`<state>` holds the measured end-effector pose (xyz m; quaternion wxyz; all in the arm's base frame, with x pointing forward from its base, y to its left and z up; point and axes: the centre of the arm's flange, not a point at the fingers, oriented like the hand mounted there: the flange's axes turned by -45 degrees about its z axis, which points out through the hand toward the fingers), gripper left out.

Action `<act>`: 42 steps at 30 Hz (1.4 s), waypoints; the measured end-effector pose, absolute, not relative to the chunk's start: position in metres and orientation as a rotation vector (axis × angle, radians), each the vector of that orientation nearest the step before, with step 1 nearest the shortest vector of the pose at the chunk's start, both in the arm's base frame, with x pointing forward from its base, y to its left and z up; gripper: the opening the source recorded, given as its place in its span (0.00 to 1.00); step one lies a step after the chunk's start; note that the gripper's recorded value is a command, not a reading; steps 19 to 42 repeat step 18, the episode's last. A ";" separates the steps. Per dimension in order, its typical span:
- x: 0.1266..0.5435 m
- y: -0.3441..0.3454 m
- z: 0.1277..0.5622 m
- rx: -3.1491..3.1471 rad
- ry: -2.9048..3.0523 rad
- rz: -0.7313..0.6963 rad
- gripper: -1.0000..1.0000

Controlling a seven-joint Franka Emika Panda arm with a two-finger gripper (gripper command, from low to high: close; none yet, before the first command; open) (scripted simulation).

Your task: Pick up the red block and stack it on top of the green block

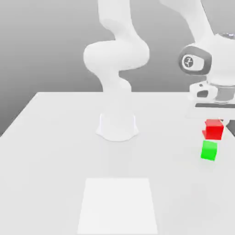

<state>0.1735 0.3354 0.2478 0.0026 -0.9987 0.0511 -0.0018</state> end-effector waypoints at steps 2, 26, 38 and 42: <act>0.165 0.341 0.242 -3.133 0.158 -0.008 0.00; 0.162 0.341 0.182 -3.134 0.159 -0.004 1.00; 0.162 0.341 0.182 -3.134 0.159 -0.004 1.00; 0.162 0.341 0.182 -3.134 0.159 -0.004 1.00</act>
